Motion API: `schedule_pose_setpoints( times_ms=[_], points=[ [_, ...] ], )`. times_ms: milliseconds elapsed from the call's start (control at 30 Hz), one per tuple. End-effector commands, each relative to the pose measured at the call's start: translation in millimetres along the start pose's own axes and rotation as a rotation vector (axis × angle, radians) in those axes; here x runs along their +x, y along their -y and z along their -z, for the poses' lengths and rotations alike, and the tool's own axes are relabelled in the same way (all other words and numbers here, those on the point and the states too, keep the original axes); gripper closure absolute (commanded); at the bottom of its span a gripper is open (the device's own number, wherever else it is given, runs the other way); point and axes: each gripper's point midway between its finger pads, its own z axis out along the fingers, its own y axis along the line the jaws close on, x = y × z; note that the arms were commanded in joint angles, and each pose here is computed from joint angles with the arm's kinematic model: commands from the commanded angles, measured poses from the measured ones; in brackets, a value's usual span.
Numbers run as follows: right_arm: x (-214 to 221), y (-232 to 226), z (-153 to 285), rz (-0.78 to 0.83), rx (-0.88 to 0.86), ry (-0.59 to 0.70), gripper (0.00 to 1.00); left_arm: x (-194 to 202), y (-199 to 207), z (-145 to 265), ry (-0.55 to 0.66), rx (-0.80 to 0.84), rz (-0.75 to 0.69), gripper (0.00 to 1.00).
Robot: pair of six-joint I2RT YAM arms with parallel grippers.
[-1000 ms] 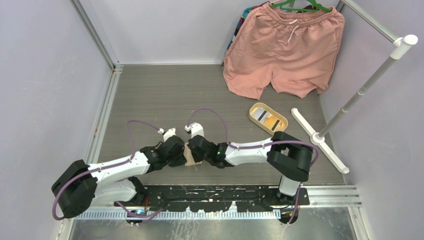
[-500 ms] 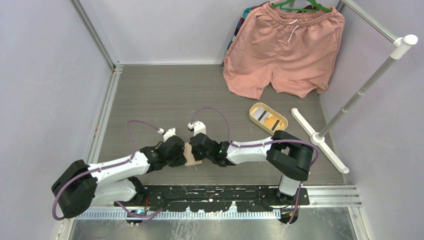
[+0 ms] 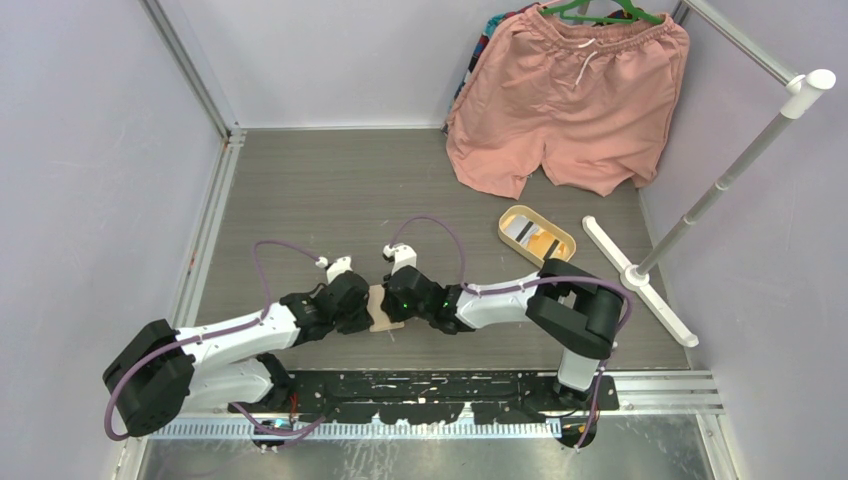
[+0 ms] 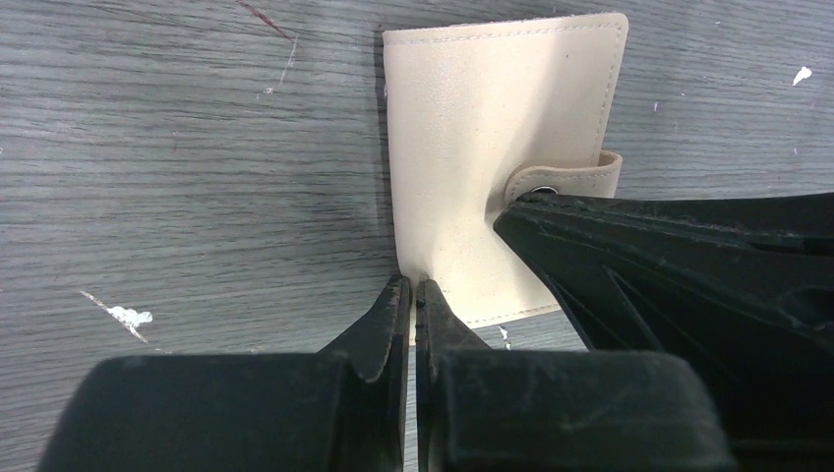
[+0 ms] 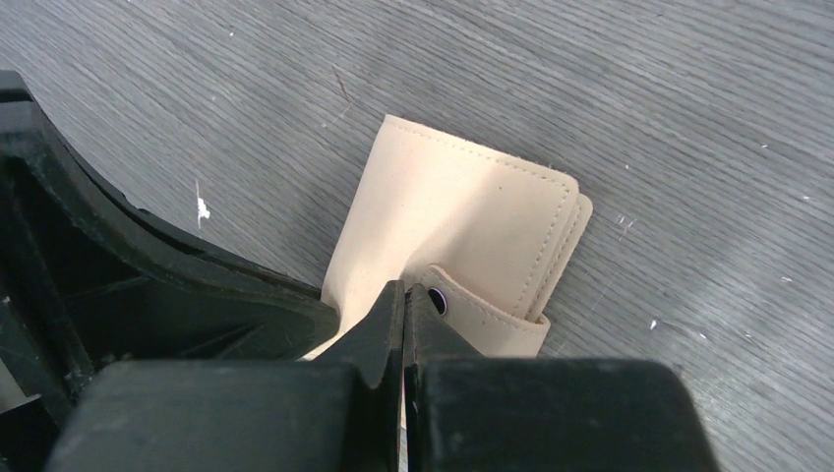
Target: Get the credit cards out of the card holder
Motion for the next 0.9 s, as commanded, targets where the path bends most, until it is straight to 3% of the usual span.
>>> schedule_pose_setpoints(
  times_ms=[0,867],
  points=[
    [-8,1,-5,-0.034,-0.01,0.033,0.99,4,-8,-2,-0.01,-0.023,-0.014,1.0],
    [29,47,-23,-0.216,-0.03,0.009,0.99,5,-10,-2,-0.017,-0.035,-0.016,1.0]
  ],
)
